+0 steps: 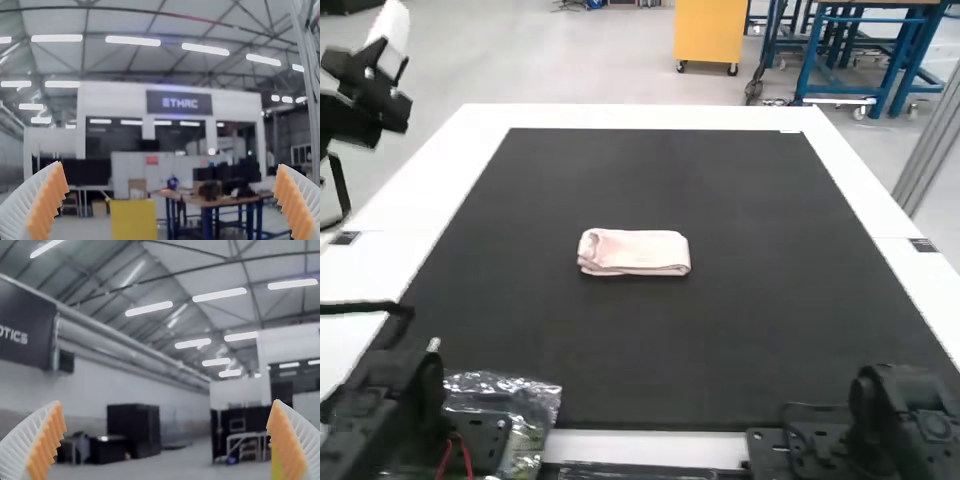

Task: Fold the towel.

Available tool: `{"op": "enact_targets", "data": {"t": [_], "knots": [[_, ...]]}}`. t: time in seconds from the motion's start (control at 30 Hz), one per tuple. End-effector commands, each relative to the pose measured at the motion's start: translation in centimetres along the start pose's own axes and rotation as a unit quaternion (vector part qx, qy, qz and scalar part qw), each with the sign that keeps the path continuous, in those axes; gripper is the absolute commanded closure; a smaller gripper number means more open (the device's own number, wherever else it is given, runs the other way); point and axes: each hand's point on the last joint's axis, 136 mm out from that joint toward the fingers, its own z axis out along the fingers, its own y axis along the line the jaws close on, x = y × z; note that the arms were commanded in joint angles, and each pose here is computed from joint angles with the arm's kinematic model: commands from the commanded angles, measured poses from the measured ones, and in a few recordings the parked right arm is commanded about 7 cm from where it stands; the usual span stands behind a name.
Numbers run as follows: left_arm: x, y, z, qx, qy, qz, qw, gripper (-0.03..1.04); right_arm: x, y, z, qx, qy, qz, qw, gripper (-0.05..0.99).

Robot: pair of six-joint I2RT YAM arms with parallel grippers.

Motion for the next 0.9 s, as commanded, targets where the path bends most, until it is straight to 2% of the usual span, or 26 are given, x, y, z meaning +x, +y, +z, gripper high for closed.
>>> {"op": "enact_targets", "data": {"t": [0.0, 0.07, 0.1, 0.13, 0.17, 0.27, 0.3, 0.37, 0.4, 0.43, 0.5, 0.53, 0.6, 0.63, 0.7, 0.73, 0.8, 0.83, 0.87], "knots": [[0.0, 0.4, -1.1, -0.019, -0.005, -0.002, 0.9998, 0.04, -1.2, -2.1, -0.4, 0.069, -0.019, -0.012, 0.997, 0.01], [0.7, 0.7, -1.1, -0.028, 0.014, -0.003, 0.9995, 0.04, -0.1, -3.4, -0.5, 0.099, -0.005, -0.041, 0.994, 0.01], [1.7, 1.0, -1.1, -0.035, 0.032, 0.009, 0.9988, 0.04, 1.8, -4.3, -0.2, 0.109, 0.018, -0.056, 0.992, 0.01], [3.0, 1.6, -1.2, -0.045, 0.054, 0.036, 0.9968, 0.04, 3.7, -5.3, 0.1, 0.119, 0.029, -0.059, 0.991, 0.01], [4.1, 1.9, -1.2, -0.05, 0.066, 0.051, 0.9952, 0.04, 5.1, -5.9, 0.4, 0.12, 0.029, -0.061, 0.991, 0.01], [7.4, 2.6, -1.0, -0.049, 0.073, 0.061, 0.9943, 0.04, 11.7, -7.9, 0.6, 0.122, 0.071, -0.08, 0.987, 0.01], [8.4, 3.3, -1.0, -0.062, 0.072, 0.063, 0.9935, 0.04, 13.5, -8.2, 0.5, 0.117, 0.083, -0.093, 0.985, 0.01], [11.1, 5.5, -1.6, -0.112, 0.09, 0.089, 0.9856, 0.04, 16.8, -7.8, 0.3, 0.08, 0.1, -0.104, 0.986, 0.01], [12.8, 6.3, -2.0, -0.127, 0.11, 0.104, 0.9803, 0.04, 18.0, -7.6, 0.1, 0.064, 0.104, -0.108, 0.987, 0.01], [14.5, 6.7, -2.4, -0.133, 0.128, 0.119, 0.9755, 0.04, 19.3, -7.4, -0.1, 0.051, 0.115, -0.107, 0.986, 0.01], [15.6, 7.9, -3.0, -0.162, 0.13, 0.126, 0.9701, 0.04, 21.4, -7.3, -0.6, 0.038, 0.137, -0.107, 0.984, 0.01], [16.4, 7.9, -3.1, -0.157, 0.137, 0.13, 0.9692, 0.04, 22.6, -7.4, -0.9, 0.034, 0.149, -0.103, 0.983, 0.01], [18.5, 8.8, -3.9, -0.174, 0.161, 0.15, 0.96, 0.04, 24.6, -8.0, -1.6, 0.038, 0.167, -0.108, 0.979, 0.01], [19.4, 9.0, -4.3, -0.175, 0.166, 0.16, 0.9572, 0.04, 24.7, -8.7, -1.8, 0.056, 0.163, -0.113, 0.979, 0.01], [21.5, 9.4, -5.1, -0.182, 0.18, 0.161, 0.9532, 0.04, 25.4, -10.1, -2.3, 0.094, 0.17, -0.12, 0.974, 0.01], [22.4, 9.9, -5.7, -0.192, 0.191, 0.163, 0.9489, 0.04, 26.2, -11.1, -2.9, 0.114, 0.182, -0.14, 0.967, 0.01], [24.3, 10.2, -6.6, -0.195, 0.21, 0.166, 0.9436, 0.04, 27.7, -13.4, -4.3, 0.173, 0.198, -0.154, 0.952, 0.01], [25.9, 10.5, -7.4, -0.198, 0.245, 0.169, 0.934, 0.04, 28.5, -14.0, -4.9, 0.188, 0.213, -0.156, 0.946, 0.01], [26.5, 10.6, -7.8, -0.2, 0.262, 0.165, 0.9297, 0.04, 29.8, -14.4, -5.7, 0.195, 0.247, -0.158, 0.936, 0.01]]}}
